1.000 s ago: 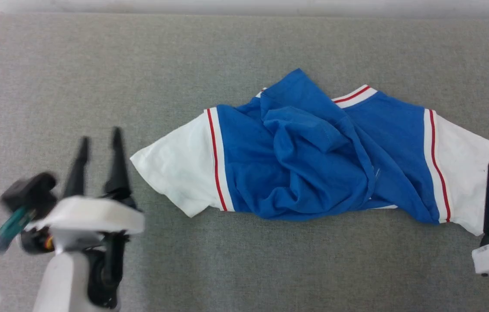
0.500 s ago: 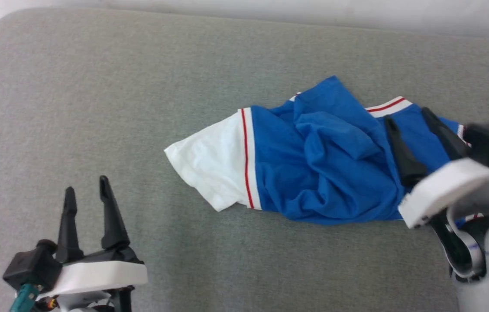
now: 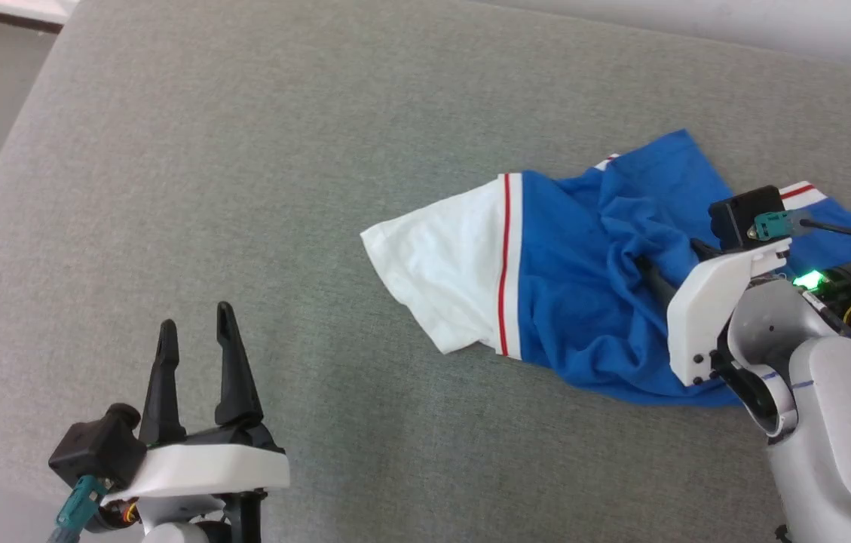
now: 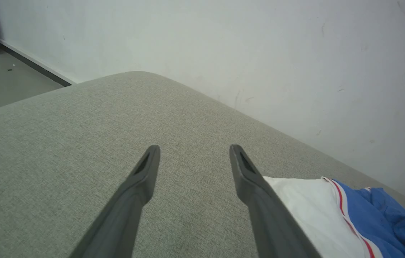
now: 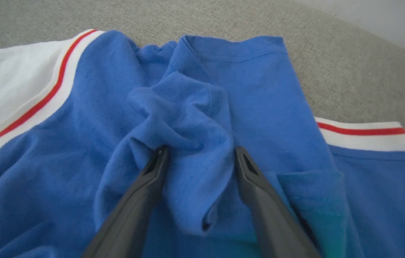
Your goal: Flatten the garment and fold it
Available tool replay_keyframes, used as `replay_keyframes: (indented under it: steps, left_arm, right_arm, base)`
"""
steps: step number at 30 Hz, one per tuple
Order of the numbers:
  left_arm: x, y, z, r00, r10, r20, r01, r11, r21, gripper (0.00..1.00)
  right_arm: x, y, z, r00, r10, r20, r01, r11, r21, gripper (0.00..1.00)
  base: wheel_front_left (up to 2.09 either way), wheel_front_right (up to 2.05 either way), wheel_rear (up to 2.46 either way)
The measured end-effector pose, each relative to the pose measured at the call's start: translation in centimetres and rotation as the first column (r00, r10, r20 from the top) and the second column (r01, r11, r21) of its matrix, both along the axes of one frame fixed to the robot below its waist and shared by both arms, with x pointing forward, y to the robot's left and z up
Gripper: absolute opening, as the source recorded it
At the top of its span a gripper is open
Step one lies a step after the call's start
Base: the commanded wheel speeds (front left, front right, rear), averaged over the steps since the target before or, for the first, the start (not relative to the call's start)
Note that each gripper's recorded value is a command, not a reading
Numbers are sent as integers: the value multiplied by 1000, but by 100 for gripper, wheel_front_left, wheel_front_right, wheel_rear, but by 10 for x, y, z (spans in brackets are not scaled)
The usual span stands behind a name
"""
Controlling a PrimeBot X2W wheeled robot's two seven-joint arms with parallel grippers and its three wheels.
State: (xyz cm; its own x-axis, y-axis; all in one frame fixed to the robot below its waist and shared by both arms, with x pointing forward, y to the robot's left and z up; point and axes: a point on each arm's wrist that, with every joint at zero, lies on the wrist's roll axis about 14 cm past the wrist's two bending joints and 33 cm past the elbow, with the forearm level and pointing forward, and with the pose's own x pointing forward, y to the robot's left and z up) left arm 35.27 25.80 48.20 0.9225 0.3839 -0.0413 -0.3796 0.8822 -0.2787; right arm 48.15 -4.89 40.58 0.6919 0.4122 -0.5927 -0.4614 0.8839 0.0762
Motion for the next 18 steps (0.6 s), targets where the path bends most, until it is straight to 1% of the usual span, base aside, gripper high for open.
replay_keyframes:
  steps: [1,4,6,9,12,15,16,18]
  left_arm:
    - [-1,2,0,1000,5,-3,-5,1000,2,100]
    - [-2,3,-3,1000,11,-13,-11,1000,1,100]
    - [-1,1,-4,1000,6,-12,-6,1000,-4,100]
    - [0,-2,-1,1000,-6,-2,6,1000,-8,100]
    - [3,-7,3,999,-27,18,27,1000,-13,100]
    - [5,-13,7,998,-45,33,45,999,-16,100]
    - [5,-14,7,998,-51,36,51,999,-18,100]
    - [6,-19,8,997,-68,40,69,997,-23,100]
  right_arm:
    - [1,2,-3,1000,4,-7,-4,1000,0,0]
    - [5,5,-4,1000,5,-2,-5,1000,7,0]
    - [8,4,1,1000,-3,25,3,1000,21,0]
    - [16,4,24,995,-22,101,15,997,74,0]
    - [15,9,58,986,-30,163,2,986,169,0]
    - [-3,12,84,986,-23,167,-22,965,262,0]
    - [-13,9,86,988,-17,156,-26,963,269,0]
    - [-37,-4,80,995,-19,93,-8,961,276,0]
  base:
    - [0,0,0]
    - [0,0,0]
    - [0,0,0]
    - [0,0,0]
    - [0,0,0]
    - [0,0,0]
    - [0,0,0]
    - [0,0,0]
